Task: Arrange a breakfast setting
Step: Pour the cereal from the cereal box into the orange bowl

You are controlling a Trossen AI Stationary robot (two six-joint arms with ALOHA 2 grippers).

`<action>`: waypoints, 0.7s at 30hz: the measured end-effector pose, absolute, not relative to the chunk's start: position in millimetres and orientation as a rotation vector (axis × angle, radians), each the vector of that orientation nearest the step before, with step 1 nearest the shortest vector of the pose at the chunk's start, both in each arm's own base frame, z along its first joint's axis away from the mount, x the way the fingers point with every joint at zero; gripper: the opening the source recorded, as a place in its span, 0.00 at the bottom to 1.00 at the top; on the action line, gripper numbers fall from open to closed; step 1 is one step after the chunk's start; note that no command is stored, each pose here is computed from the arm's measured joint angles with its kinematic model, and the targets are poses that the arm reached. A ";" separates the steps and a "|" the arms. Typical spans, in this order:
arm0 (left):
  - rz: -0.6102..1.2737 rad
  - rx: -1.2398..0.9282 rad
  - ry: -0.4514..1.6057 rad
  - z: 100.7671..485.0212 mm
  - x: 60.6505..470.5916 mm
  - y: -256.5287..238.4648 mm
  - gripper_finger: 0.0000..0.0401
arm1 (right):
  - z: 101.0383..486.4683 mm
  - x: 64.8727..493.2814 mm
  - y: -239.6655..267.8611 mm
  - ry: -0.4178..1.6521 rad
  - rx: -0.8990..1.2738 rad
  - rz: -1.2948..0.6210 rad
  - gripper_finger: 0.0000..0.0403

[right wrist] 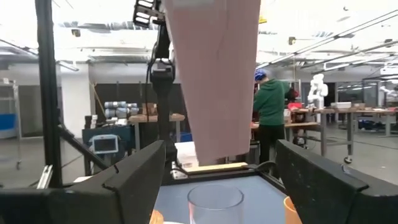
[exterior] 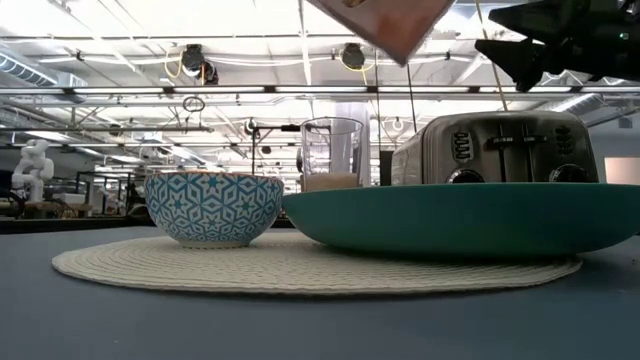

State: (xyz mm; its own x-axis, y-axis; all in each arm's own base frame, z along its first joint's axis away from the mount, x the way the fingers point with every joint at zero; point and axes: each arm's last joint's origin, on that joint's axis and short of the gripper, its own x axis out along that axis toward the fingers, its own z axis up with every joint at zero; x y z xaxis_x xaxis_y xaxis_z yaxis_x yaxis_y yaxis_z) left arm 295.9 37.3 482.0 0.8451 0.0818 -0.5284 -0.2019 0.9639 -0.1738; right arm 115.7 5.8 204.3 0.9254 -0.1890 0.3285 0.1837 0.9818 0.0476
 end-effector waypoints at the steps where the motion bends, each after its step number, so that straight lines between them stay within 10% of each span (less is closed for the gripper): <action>1: 0.147 -0.226 0.547 481.0 297.8 36.4 0.01 | 204.5 115.9 5.8 -0.340 0.011 -0.193 0.73; 21: 0.104 -0.214 0.516 467.6 332.9 27.8 0.01 | 210.0 119.8 8.3 -0.413 0.008 -0.126 0.73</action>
